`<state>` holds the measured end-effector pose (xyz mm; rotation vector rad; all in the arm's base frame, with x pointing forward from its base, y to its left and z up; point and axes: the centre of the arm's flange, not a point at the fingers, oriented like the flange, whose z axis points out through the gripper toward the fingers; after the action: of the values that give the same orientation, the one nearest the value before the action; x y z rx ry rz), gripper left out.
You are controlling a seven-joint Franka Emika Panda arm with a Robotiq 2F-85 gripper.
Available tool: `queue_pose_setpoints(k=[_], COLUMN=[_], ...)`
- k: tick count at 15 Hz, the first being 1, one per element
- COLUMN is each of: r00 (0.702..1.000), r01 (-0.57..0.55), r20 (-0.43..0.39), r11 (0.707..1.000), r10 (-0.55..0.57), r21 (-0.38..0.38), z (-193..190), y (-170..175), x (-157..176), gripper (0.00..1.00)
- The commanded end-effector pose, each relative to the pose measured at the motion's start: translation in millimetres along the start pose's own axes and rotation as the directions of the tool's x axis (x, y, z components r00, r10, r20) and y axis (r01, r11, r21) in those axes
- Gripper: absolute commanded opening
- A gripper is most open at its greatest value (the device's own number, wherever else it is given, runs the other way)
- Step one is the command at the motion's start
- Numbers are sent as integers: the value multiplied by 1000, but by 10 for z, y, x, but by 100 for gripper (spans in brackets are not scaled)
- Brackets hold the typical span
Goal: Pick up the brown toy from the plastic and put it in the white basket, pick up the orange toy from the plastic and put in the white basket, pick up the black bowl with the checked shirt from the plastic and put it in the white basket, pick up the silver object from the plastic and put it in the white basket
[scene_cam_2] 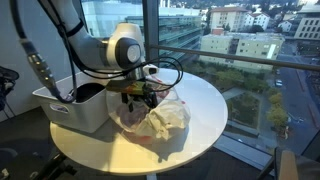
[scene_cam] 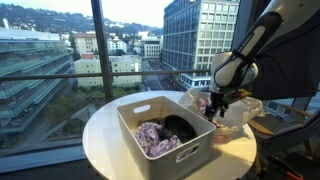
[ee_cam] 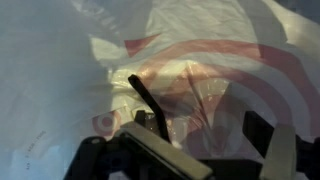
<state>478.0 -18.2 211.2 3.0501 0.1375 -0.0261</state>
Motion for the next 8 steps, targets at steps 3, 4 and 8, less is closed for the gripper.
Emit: queue_pose_setpoints(k=[3,4,8], r00=[999,999,999], r01=[9,8,24], r20=[-31,-34,-42], r11=[1000,1000,1000], r10=[-9,-9,-25], r21=[-14,-14,-20], z=[304,346,456], y=[257,302,411], x=[448,530,818], gripper=[100,100,100])
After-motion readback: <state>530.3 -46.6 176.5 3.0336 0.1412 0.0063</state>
